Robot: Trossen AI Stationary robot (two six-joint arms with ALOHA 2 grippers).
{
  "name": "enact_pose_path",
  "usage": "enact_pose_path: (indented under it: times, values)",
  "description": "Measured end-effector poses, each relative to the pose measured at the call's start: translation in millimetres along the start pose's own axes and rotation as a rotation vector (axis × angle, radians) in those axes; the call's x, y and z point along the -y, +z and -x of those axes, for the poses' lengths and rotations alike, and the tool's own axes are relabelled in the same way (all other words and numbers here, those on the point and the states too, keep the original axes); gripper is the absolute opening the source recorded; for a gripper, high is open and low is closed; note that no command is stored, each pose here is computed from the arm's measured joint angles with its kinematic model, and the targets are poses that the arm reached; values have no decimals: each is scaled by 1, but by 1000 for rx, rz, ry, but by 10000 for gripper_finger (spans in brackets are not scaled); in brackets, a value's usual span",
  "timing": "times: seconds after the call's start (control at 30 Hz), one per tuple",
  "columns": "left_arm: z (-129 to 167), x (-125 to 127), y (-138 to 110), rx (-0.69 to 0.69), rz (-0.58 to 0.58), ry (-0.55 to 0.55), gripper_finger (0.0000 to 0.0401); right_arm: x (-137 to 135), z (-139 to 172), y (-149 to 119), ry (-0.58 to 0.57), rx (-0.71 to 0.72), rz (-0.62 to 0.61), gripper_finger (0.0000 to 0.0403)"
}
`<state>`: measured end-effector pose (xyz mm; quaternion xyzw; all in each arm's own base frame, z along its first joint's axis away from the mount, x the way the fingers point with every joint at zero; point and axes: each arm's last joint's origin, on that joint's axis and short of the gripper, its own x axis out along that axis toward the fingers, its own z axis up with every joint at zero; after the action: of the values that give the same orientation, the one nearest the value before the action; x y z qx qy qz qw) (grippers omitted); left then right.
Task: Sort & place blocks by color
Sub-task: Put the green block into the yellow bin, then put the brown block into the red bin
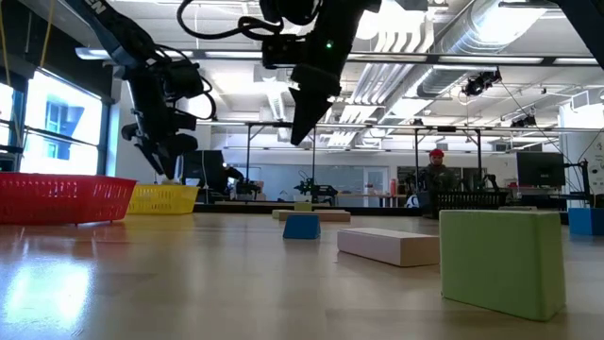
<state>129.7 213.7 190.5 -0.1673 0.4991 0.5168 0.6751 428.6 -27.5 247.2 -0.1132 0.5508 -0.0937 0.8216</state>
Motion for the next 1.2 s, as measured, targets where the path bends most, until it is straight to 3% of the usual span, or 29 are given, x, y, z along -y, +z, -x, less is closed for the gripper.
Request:
enact_pose_path:
  times: [0.4,0.7,1.0,1.2]
  values:
    - [7,-2,2,12,3,-11,176,8,-2,-1,-9,-6,-17,217]
    - [55,4,21,199,-13,-284,177,44,-12,-9,81,-13,-44,217]
    - [112,23,5,368,-126,-442,177,85,-28,-28,136,-27,-94,217]
    - [133,32,-10,383,-199,-502,177,95,-52,-47,133,-44,-100,217]
